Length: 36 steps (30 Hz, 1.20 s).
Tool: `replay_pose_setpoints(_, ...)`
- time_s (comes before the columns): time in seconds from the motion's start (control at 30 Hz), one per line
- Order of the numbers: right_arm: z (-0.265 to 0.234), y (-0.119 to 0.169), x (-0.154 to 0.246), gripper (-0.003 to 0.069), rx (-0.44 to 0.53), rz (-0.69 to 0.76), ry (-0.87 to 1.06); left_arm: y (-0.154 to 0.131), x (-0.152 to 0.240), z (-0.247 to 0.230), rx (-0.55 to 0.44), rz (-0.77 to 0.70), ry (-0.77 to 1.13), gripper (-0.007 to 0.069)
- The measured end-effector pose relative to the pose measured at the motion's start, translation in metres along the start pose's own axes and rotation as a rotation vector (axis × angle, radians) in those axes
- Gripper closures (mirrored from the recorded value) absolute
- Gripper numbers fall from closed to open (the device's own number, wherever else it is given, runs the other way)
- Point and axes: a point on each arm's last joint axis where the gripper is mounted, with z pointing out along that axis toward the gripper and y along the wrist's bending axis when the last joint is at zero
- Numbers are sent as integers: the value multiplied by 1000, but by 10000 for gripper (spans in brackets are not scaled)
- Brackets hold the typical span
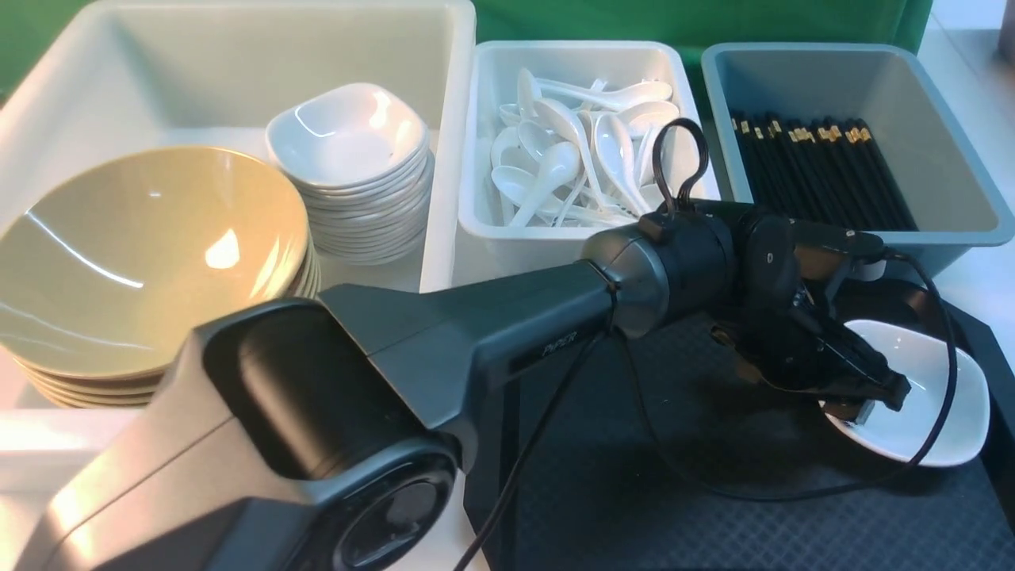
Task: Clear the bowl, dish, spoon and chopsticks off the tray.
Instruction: Use the left arm to grab the plate, then use the left arm to put the plate into the large storage box on the left
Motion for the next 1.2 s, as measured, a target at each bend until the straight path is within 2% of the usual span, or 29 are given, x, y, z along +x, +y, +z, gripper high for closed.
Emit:
replay_pose_setpoints(0.07, 0, 0, 0, 624, 1, -1, 0, 1, -1, 4, -1, -1, -10, 382)
replay_pose_setpoints(0.13, 0, 0, 0, 624, 1, -1, 0, 2, -1, 5, 0, -4, -14, 440)
replay_pose_setpoints(0.17, 0, 0, 0, 624, 2, -1, 0, 1, -3, 5, 5, -5, -24, 528)
replay_pose_setpoints(0.3, 0, 0, 0, 624, 3, -1, -2, -2, -13, -10, 23, 36, -13, 610)
replay_pose_setpoints(0.37, -1, 0, 0, 624, 3, -1, -3, -1, -17, -17, 19, 55, -3, 617)
replay_pose_setpoints(0.43, -1, 0, 1, 624, 1, -2, -4, 3, -29, -47, -5, 118, 10, 623)
replay_pose_setpoints(0.6, 6, 7, -5, 624, -71, -20, 18, 17, -66, -161, -131, 215, -99, 623)
replay_pose_setpoints(0.63, 10, 11, -12, 624, -121, -33, 17, 20, -71, -207, -190, 231, -140, 624)
replay_pose_setpoints(0.7, 14, 16, -21, 624, -180, -52, 2, 26, -71, -251, -258, 236, -167, 624)
replay_pose_setpoints(0.77, 21, 27, -40, 624, -296, -74, -34, 38, -64, -319, -383, 217, -216, 624)
replay_pose_setpoints(0.8, 25, 30, -48, 624, -338, -87, -48, 51, -58, -350, -451, 180, -243, 624)
replay_pose_setpoints(0.83, 26, 33, -54, 624, -369, -87, -60, 55, -53, -367, -485, 163, -261, 624)
replay_pose_setpoints(0.9, 33, 39, -70, 624, -445, -109, -73, 81, -35, -409, -575, 71, -286, 624)
replay_pose_setpoints(0.93, 33, 40, -70, 624, -451, -110, -75, 79, -34, -412, -576, 73, -293, 624)
replay_pose_setpoints(1.03, 45, 46, -93, 622, -522, -142, -79, 120, 1, -445, -627, -93, -279, 624)
replay_pose_setpoints(1.2, 58, 64, -121, 622, -575, -211, -84, 179, 28, -433, -564, -240, -277, 624)
